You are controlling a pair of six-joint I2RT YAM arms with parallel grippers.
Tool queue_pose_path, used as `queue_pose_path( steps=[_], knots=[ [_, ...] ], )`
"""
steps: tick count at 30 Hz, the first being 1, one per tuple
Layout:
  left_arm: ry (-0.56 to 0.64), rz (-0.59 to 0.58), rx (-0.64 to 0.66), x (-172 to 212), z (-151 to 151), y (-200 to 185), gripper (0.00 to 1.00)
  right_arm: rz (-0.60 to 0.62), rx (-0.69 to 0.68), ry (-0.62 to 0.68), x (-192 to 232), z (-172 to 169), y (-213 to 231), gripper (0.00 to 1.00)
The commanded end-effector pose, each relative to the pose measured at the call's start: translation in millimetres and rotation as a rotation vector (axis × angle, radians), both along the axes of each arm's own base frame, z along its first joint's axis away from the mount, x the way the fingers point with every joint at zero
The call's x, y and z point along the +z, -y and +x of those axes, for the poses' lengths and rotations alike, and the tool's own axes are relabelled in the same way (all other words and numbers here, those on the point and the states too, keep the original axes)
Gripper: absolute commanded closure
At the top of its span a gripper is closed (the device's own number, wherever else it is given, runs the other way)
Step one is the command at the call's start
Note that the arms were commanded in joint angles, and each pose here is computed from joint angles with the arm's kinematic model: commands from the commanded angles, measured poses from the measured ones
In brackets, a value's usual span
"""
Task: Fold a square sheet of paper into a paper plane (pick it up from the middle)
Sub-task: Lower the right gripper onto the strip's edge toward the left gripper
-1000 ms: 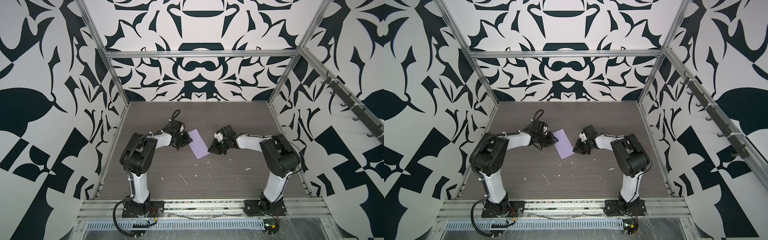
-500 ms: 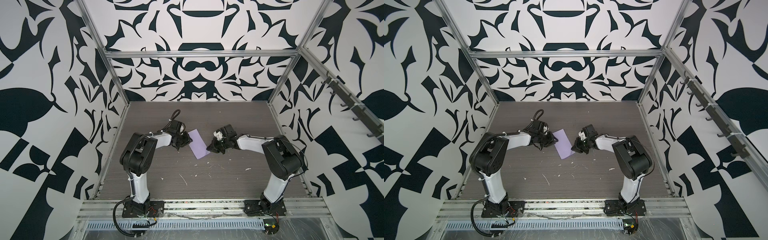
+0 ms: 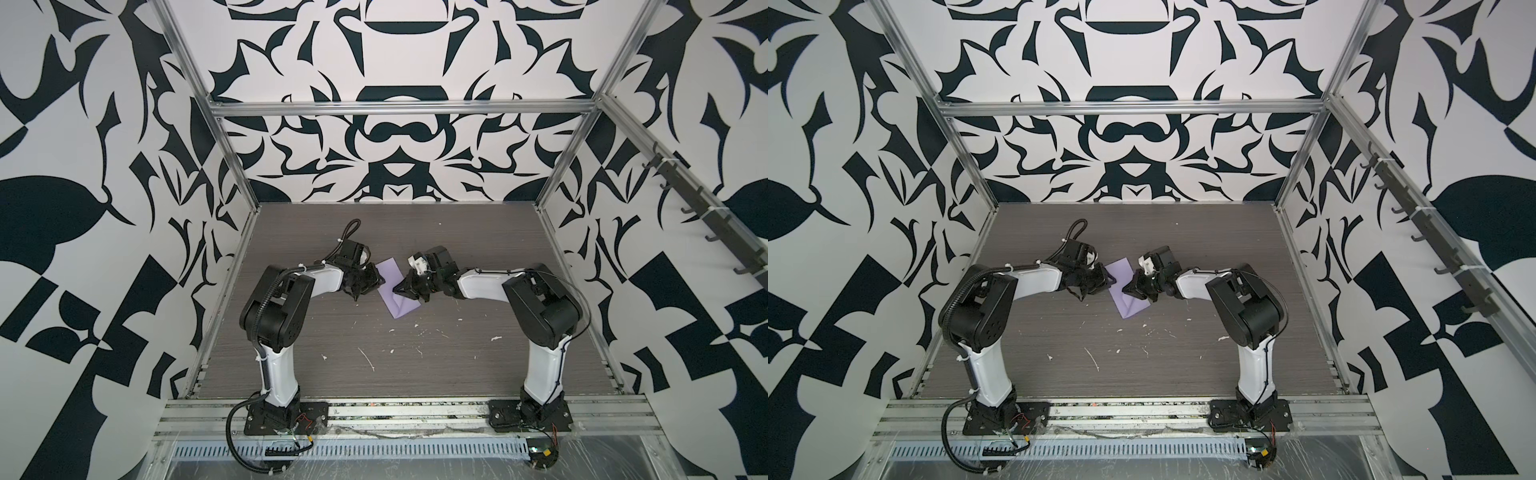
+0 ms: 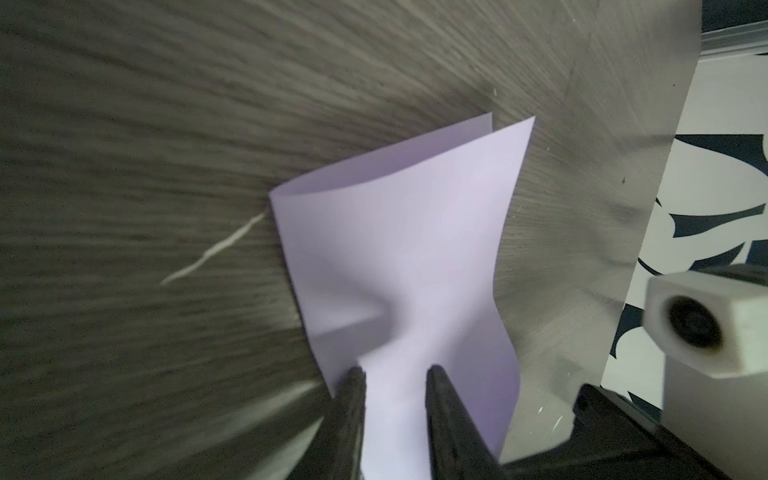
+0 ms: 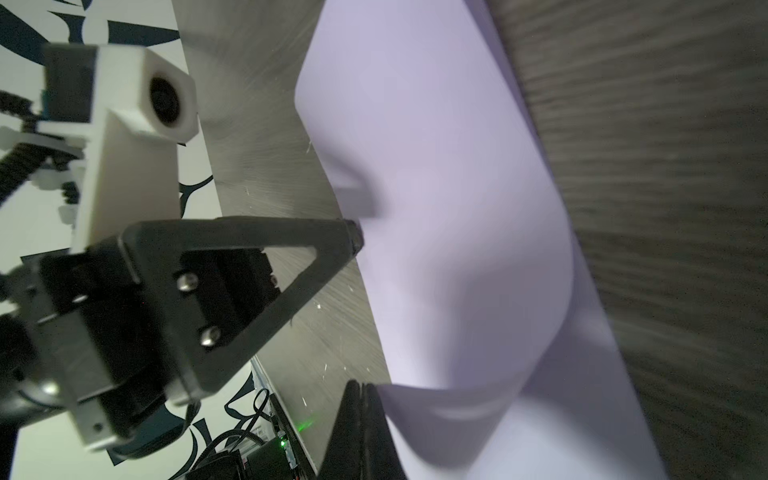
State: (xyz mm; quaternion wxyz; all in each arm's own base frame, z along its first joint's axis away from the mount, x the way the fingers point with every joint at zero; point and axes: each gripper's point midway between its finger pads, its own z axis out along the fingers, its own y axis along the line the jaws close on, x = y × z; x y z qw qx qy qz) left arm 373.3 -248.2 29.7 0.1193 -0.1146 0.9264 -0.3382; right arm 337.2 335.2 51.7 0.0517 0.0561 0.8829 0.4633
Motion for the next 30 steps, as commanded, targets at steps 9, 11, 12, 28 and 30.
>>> queue_pose_path(
  steps=[9,11,12,28,30],
  knots=[
    [-0.069,0.058,0.004,-20.9,-9.3,-8.4,0.77,0.070,-0.007,0.072,14.0,19.5,-24.6,1.00],
    [-0.064,0.051,0.001,-17.0,-7.2,-7.3,0.78,0.059,-0.011,0.066,9.3,19.4,-23.5,1.00],
    [-0.059,0.046,-0.003,-13.4,-6.1,-5.9,0.79,0.054,-0.011,0.066,8.0,19.2,-23.5,1.00],
    [-0.006,0.031,-0.011,11.4,16.4,-7.4,0.80,-0.002,-0.010,0.045,-10.0,15.8,-17.5,1.00],
    [-0.026,0.043,-0.014,2.6,15.3,-7.8,0.82,0.008,-0.004,0.050,-8.3,15.3,-19.5,1.00]
  ],
)
